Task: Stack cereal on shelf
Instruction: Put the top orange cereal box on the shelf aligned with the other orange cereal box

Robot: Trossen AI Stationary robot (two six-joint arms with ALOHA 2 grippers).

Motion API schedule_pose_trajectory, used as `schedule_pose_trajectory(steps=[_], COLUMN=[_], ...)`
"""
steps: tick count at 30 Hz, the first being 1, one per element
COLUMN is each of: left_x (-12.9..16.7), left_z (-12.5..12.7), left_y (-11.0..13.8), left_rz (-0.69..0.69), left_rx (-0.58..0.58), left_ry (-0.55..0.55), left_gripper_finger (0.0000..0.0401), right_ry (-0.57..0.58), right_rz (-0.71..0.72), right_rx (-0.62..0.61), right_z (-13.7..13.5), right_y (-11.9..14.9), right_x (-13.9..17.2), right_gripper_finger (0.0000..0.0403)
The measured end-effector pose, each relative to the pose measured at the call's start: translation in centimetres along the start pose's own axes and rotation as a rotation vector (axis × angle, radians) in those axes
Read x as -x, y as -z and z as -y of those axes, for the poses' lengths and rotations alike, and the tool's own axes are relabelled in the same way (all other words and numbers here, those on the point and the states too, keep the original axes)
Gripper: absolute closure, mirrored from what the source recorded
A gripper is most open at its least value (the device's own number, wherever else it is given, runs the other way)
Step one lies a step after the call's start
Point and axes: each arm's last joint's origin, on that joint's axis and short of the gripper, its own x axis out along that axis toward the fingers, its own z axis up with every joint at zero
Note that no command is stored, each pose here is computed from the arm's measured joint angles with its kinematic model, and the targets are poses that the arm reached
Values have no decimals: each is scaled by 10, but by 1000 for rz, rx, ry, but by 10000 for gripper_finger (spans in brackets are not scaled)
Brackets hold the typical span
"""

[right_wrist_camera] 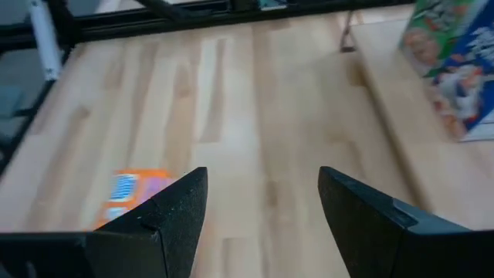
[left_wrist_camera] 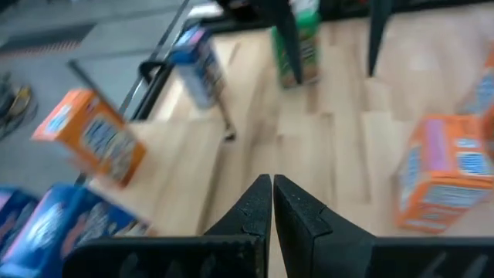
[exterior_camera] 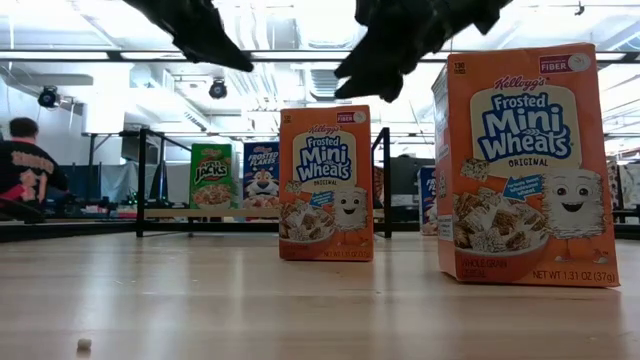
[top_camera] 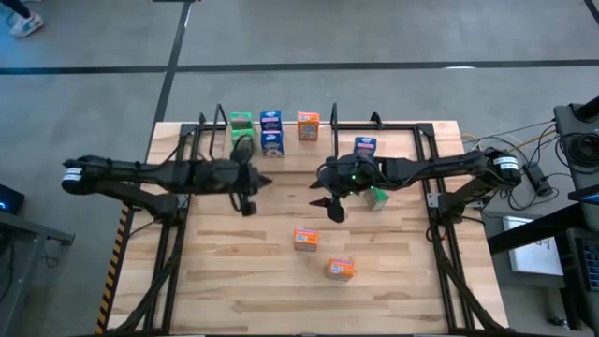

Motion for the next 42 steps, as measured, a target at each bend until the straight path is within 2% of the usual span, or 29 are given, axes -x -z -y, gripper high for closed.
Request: schedule_pose_trajectory(steps=[6,12,16,23,29,34,42], left_x=[9,25,36,51,61,55,49], left_z=[13,9,6,-1,-4,-1,3], left_y=[16,31,37,42,41,50,62], left_rz=[154,325,387,438,480,449,438], left_rx=[-31,-20,-11,8,66,121,216], left_ry=[41,19,0,-46,-40,-18,19], left_gripper_finger=[401,401,401,401,401,401,401], right_ry=[-68,-117,-114,-128,-100,-61,-10], right_rz=[-15,-30,-31,-48,-144,-240,-368], right_rx=[-43,-115,-170,-244,-254,-249,-118], right_z=[-28,-51,-61,-78,-92,-94,-94], right_y=[-14,-26,-31,-35,-37,-42,-38], right_x=[5,12,16,16,4,-4,-20], right_gripper_finger=[168,168,168,168,168,168,168])
